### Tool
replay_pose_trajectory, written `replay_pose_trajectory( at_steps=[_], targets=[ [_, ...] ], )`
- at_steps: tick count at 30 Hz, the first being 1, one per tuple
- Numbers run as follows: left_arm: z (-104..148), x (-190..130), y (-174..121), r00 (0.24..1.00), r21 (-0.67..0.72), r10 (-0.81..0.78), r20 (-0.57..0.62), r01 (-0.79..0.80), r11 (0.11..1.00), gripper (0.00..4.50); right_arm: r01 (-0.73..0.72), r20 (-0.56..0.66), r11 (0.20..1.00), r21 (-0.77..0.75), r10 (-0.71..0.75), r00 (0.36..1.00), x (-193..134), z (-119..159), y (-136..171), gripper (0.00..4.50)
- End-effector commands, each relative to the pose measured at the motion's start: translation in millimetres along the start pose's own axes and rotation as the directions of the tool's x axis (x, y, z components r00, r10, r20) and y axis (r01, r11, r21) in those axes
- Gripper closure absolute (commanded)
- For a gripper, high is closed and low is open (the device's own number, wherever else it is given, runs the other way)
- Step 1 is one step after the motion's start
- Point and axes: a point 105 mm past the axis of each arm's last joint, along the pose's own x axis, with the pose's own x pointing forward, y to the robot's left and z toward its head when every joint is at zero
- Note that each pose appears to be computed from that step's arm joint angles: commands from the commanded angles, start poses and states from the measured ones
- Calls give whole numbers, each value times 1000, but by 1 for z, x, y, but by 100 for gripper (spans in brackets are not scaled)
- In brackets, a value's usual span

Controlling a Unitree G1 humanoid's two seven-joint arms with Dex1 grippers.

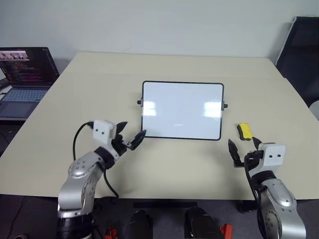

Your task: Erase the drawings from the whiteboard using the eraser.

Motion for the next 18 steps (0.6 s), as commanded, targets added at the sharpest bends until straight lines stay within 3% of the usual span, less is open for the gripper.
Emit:
replay_pose_trajectory(
  at_steps=[1,5,12,18],
  targets=[
    [19,-7,22,979,90,181,93,-190,978,0,-22,48,1000,6,21,999,-2,1,-2,2],
    [24,-15,44,942,130,310,130,-326,936,0,3,45,999,40,-5,999,2,-4,-11,2],
    [15,1,12,971,125,208,119,-223,967,0,-2,72,1000,-14,3,997,5,19,-27,2],
    [16,18,-5,984,97,130,122,-143,985,0,-7,28,1000,-12,7,1000,1,18,-30,2]
  ],
)
